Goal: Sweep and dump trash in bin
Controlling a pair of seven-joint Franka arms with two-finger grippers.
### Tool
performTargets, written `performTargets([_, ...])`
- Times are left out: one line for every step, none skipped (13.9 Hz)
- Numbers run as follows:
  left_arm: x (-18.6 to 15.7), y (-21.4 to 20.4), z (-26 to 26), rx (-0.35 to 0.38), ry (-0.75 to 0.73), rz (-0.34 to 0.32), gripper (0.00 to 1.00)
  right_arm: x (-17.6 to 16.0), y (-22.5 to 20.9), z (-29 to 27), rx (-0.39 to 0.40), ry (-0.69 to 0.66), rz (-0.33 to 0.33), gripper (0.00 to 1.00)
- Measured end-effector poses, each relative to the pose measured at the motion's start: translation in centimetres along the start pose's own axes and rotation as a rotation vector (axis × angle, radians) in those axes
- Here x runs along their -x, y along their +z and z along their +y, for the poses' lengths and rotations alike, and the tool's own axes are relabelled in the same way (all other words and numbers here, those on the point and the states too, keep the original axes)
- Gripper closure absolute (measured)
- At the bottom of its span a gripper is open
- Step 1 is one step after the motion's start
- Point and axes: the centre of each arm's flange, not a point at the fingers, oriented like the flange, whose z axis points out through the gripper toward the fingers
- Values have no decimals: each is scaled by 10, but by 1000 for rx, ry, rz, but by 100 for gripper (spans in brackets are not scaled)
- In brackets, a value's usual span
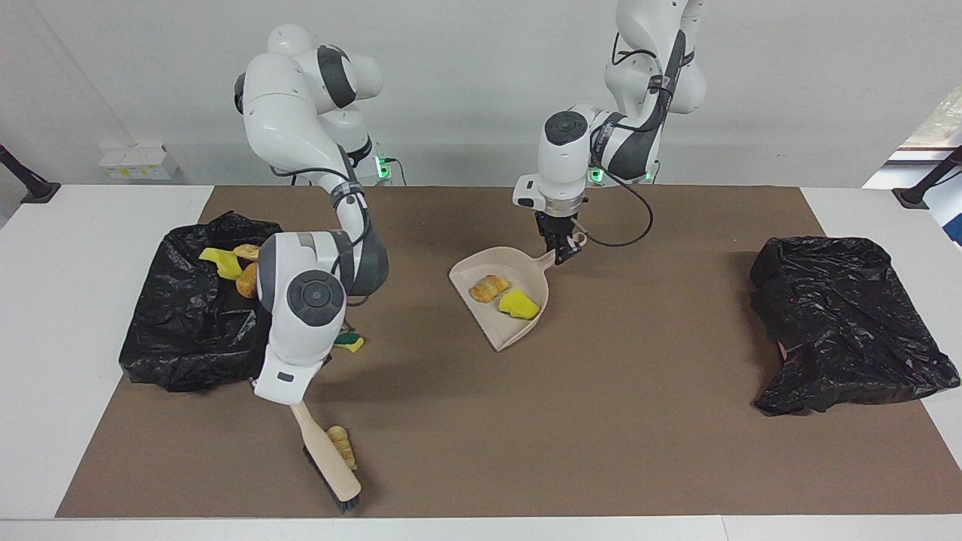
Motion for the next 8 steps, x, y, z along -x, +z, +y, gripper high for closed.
performTargets([0,0,0,0,0,0,68,4,-2,-10,-56,26,-27,74])
performTargets([0,0,0,0,0,0,68,9,-5,-20,-125,41,-57,74])
performTargets([0,0,0,0,-1,0,68,16,-8,-28,-202,52,-87,74])
performTargets([0,0,0,0,-1,0,68,23,-10,-35,-265,59,-114,74])
performTargets([0,0,0,0,-3,0,68,28,-12,-42,-310,67,-136,74])
performTargets([1,0,-1,0,-5,0,68,32,-12,-50,-351,82,-157,74])
performTargets([1,0,-2,0,-7,0,68,36,-13,-61,-398,100,-177,74])
performTargets([1,0,-2,0,-9,-1,68,39,-14,-73,-446,120,-197,74])
